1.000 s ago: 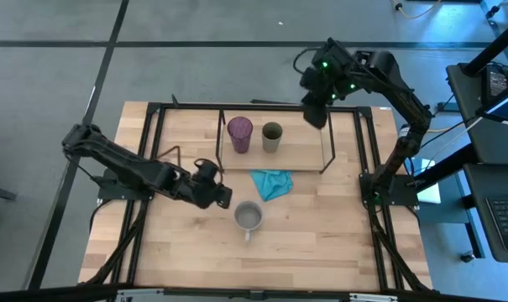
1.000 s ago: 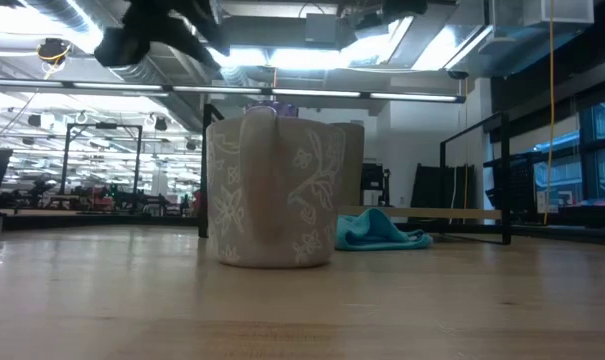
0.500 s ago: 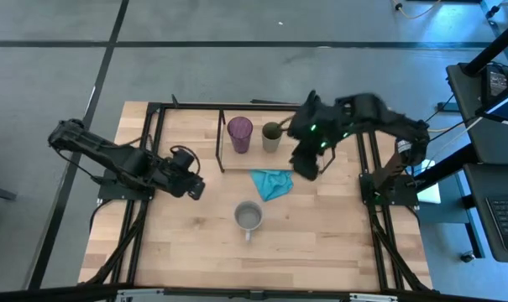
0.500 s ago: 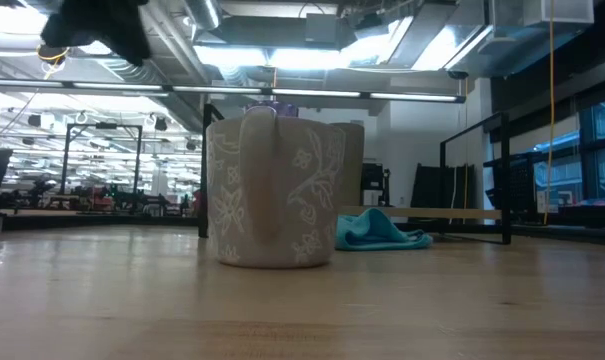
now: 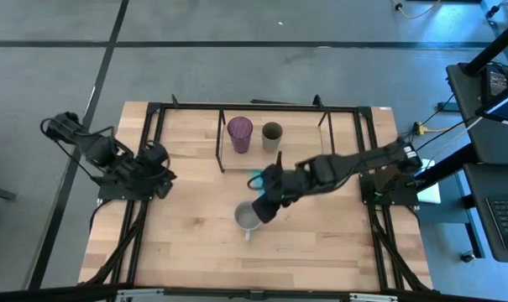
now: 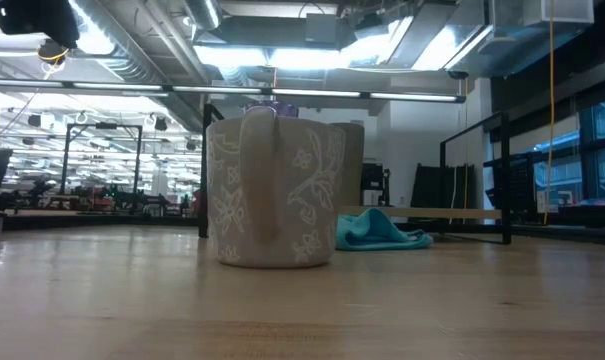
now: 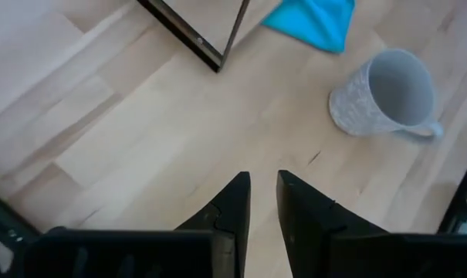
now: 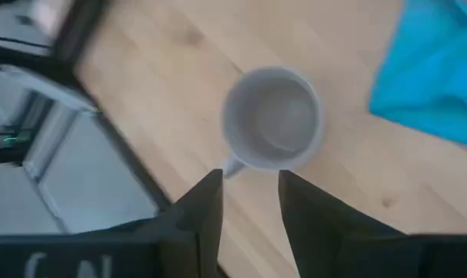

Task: Stack small to large cups/mugs on shelf
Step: Put the gray patterned mug on the shelf

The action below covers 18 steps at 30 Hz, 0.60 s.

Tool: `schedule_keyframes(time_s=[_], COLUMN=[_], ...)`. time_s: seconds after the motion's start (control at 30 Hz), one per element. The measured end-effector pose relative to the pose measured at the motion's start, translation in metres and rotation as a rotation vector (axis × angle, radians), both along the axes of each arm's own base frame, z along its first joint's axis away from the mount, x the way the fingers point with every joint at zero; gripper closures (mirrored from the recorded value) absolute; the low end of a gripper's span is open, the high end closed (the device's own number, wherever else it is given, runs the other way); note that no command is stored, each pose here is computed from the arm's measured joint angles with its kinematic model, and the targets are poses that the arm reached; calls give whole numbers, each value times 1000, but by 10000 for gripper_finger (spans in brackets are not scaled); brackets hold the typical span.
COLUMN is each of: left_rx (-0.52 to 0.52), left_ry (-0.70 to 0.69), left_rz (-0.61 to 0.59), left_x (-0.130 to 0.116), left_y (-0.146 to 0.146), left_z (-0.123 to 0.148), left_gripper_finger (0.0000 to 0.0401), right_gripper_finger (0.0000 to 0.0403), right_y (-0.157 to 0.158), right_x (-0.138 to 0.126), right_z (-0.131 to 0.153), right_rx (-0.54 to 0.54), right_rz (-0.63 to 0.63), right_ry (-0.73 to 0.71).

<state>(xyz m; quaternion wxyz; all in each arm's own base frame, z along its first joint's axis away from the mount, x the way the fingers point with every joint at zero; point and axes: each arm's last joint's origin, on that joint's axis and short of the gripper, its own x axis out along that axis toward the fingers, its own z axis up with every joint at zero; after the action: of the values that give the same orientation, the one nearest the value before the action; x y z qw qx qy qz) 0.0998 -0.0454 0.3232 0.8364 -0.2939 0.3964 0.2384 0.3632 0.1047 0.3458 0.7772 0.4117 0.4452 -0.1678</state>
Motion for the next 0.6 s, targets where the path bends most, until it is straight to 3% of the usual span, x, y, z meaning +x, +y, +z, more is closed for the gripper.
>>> schedule_keyframes(time_s=[0.33,0.6], left_rx=[23,48], left_ry=[75,112], left_rz=[3,2], left_x=[-22,-26], left_y=[9,11], left_z=[-2,-3], left_gripper_finger=[341,341], right_gripper_finger=[274,274], right_y=[25,11], right_x=[30,31], right_z=[-48,-65], right_rx=[25,-64], right_rz=[-86,-194], right_ry=[122,273])
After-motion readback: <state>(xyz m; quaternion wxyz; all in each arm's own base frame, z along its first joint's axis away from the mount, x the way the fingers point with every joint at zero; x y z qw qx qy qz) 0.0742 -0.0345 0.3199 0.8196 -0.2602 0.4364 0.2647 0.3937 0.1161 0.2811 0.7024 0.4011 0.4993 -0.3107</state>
